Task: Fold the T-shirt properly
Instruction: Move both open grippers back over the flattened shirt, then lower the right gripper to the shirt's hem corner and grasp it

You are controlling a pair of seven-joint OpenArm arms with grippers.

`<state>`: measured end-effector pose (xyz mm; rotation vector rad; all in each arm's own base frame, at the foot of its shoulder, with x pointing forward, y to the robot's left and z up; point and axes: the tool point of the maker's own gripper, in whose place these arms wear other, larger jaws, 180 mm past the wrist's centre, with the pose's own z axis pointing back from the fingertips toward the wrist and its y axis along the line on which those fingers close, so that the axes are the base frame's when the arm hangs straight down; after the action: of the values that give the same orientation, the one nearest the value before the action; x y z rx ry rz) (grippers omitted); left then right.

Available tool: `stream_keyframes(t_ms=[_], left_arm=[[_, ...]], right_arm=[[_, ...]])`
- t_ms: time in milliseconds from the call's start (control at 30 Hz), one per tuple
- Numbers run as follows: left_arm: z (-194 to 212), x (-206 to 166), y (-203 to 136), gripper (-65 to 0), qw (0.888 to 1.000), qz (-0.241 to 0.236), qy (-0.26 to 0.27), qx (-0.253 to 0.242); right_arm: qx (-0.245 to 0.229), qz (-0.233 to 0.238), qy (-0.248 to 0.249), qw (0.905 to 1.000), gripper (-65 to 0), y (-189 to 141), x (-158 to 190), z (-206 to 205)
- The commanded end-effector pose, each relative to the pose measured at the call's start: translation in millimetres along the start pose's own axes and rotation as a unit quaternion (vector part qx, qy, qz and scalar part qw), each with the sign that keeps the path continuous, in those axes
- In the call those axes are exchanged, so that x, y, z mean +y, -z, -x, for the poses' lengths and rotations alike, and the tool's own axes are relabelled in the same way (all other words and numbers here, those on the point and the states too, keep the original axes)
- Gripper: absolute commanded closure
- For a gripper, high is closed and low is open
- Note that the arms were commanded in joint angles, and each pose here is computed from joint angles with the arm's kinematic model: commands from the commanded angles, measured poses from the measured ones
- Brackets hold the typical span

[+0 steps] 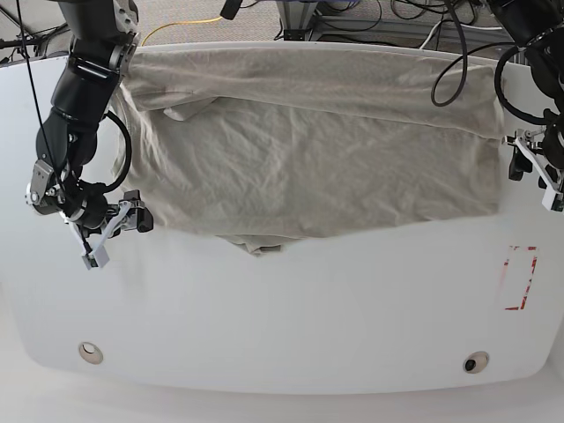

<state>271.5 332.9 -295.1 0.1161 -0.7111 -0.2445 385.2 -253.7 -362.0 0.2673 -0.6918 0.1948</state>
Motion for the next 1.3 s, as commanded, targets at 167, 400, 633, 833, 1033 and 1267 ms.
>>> stream_keyframes(t_ms=[167, 400, 633, 833, 1033, 1267], left_arm=[[-1, 5, -1, -34.4, 1.0, -0.023, 0.006, 0.004], [2, 1, 2, -34.4, 1.0, -0.019, -0.001, 0.005], [2, 0, 2, -34.4, 1.0, -0.018, -0.002, 0.006], [0, 0, 3, -34.4, 1.0, -0.017, -0.001, 0.003], [0, -1, 4, -34.4, 1.0, -0.015, 0.0, 0.004], [0, -2, 4, -34.4, 1.0, -0.014, 0.0, 0.005]], right_arm=[[-0.017, -0.01, 0.008, 0.9998, -38.5, 28, -6, -21], [-0.006, -0.026, 0.018, 0.9995, -38.0, 37, 5, -13], [0.017, -0.033, 0.016, 0.9992, -22.4, 41, 16, 6], [0.02, -0.028, 0.003, 0.9994, -3.2, 36, 19, 16], [0.01, 0.001, -0.06, 0.9981, 0.0, 9, 25, 9], [0.018, 0.029, -0.12, 0.9922, -2.5, -19, 38, 13]])
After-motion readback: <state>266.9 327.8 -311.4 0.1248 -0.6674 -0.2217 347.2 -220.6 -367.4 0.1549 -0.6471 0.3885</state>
